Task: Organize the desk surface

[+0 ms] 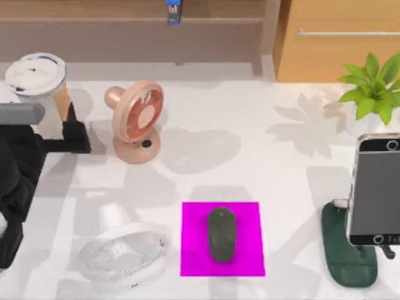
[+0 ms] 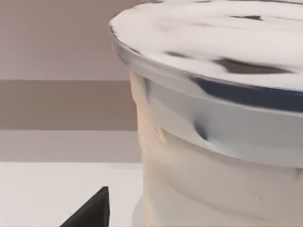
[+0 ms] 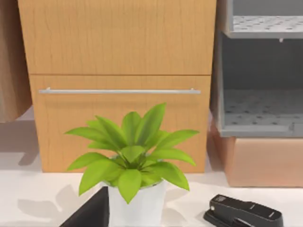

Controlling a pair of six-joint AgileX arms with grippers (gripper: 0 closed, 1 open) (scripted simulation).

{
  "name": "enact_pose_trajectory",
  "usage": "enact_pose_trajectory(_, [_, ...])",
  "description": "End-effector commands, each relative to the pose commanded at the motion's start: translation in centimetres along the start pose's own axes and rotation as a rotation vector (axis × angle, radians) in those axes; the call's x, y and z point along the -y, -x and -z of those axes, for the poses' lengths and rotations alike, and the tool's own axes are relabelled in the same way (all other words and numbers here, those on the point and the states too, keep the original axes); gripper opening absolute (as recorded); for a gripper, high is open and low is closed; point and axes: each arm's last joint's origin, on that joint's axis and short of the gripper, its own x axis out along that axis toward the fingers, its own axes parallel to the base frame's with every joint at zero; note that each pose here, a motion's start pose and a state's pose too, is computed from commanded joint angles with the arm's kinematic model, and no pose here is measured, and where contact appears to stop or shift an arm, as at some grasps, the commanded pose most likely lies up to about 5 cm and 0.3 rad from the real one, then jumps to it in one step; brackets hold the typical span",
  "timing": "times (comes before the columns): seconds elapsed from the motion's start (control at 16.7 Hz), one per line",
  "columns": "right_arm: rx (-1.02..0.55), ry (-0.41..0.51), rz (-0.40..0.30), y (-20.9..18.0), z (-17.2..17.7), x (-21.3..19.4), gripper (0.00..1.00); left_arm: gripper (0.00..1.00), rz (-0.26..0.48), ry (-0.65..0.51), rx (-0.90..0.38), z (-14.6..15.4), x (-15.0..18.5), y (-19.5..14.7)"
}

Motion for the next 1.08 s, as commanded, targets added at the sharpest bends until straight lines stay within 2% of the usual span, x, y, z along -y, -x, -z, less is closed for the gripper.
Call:
enact_pose_trajectory(0.36, [0.000,0.000,0.000,0.0,0.0,0.0,1.00,1.00,0.000,0.000,0.002,0.0,0.0,-2.8])
enact_pose_trajectory(0.6, [0.000,0.000,0.000,0.0,0.0,0.0,1.00,1.00,0.000,0.000,0.002,0.0,0.0,-3.0])
enact_pose_trajectory(1.08, [0.000,0.000,0.000,0.0,0.0,0.0,1.00,0.40,0.000,0.000,0.002,0.0,0.0,-3.0])
